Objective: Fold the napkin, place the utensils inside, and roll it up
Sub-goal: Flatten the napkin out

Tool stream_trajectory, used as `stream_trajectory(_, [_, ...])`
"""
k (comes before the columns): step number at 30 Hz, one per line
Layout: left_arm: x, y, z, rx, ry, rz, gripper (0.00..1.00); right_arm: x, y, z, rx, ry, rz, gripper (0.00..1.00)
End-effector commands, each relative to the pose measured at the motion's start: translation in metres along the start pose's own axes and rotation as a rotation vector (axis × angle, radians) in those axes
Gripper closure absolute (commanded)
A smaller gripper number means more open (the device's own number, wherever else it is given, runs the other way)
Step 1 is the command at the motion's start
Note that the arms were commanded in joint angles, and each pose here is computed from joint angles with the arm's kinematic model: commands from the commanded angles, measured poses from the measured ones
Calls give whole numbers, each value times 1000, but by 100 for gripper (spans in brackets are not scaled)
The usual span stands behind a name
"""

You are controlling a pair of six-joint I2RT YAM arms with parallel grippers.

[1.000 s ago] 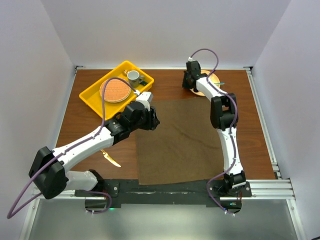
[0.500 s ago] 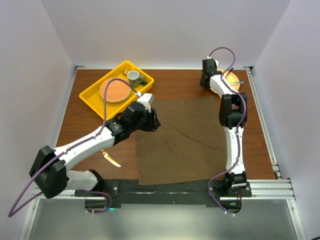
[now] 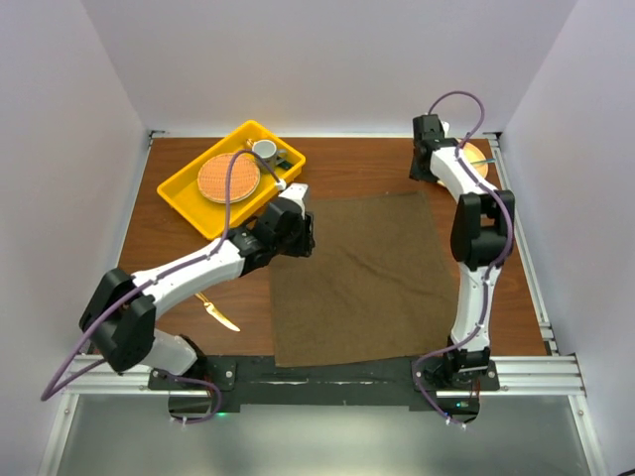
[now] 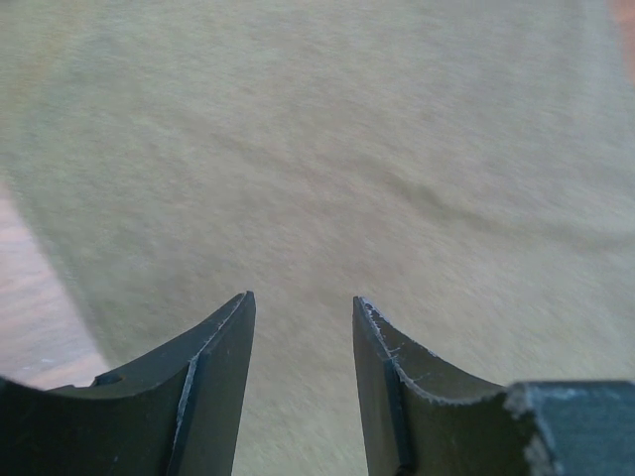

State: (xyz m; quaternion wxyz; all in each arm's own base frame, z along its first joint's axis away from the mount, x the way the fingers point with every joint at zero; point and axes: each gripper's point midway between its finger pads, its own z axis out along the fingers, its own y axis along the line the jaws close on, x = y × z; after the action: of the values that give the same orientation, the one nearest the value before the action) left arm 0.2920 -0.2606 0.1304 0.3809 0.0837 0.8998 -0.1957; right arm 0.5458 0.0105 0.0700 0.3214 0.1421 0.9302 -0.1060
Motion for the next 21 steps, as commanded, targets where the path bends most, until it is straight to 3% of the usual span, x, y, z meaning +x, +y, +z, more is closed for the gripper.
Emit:
stream_trajectory(1, [-26, 34, 14, -189, -48, 59, 49, 1, -10, -67, -45, -45, 25, 62])
stream_trajectory(7, [-14, 71, 54, -341, 67, 121, 55, 65, -16, -63, -85, 48, 30, 55])
stream_trajectory(21, [-1, 83, 92, -346, 87, 75, 55, 100, -12, -18, -60, 128, -46, 46])
